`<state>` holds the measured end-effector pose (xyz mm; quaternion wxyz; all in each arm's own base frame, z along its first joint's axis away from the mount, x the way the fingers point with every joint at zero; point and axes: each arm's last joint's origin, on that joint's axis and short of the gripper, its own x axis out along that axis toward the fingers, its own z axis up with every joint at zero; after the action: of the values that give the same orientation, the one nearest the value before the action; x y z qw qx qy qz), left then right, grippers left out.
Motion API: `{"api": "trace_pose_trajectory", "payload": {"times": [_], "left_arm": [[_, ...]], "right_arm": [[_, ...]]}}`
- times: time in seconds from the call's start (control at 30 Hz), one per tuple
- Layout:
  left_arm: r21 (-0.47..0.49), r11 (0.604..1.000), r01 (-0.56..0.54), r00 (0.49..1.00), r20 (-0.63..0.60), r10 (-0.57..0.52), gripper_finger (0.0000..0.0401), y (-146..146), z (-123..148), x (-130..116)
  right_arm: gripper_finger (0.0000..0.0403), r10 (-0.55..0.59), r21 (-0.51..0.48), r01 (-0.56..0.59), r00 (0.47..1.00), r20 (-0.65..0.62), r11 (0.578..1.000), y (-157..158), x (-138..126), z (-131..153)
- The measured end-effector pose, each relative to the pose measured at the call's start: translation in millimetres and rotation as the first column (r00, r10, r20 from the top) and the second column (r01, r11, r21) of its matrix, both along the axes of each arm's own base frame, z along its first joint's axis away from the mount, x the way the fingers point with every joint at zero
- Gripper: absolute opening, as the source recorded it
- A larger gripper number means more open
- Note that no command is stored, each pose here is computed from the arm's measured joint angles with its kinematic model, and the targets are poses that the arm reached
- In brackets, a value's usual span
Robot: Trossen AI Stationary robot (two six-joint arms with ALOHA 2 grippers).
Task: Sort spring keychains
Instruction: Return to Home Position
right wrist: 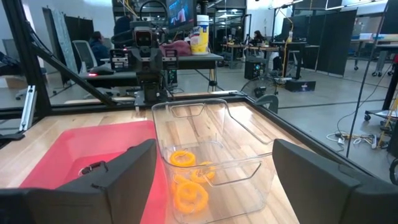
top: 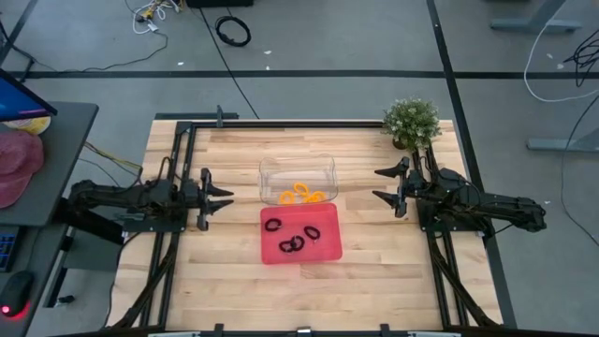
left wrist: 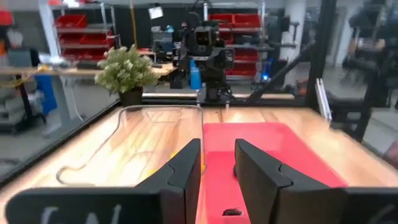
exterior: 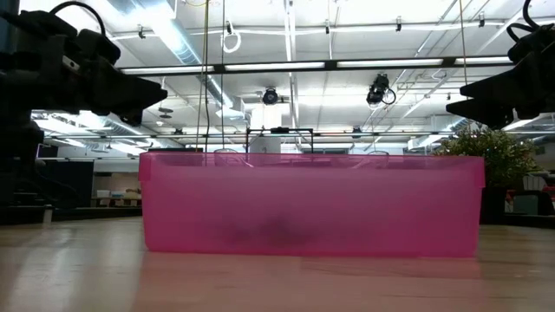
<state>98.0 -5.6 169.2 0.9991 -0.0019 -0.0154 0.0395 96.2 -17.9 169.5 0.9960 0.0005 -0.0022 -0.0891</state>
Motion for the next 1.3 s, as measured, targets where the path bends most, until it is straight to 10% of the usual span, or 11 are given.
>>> {"api": "trace_pose_trajectory", "payload": {"times": [0.73, 1.3], "left_arm": [[-0.249, 0.968, -0.002, 1.0, 0.02, 0.008, 0.0103, 0.3, -0.2, 0.6], [-0.249, 0.968, -0.001, 1.0, 0.02, 0.007, 0.0103, 0.2, -0.2, 0.6]], "right_arm": [[0.0324, 0.0, 0.0, 0.0, 1.0, 0.0, 1.0, 0.0, 0.0, 0.0], [0.0324, 0.0, 0.0, 0.0, 1.0, 0.0, 1.0, 0.0, 0.0, 0.0]]}}
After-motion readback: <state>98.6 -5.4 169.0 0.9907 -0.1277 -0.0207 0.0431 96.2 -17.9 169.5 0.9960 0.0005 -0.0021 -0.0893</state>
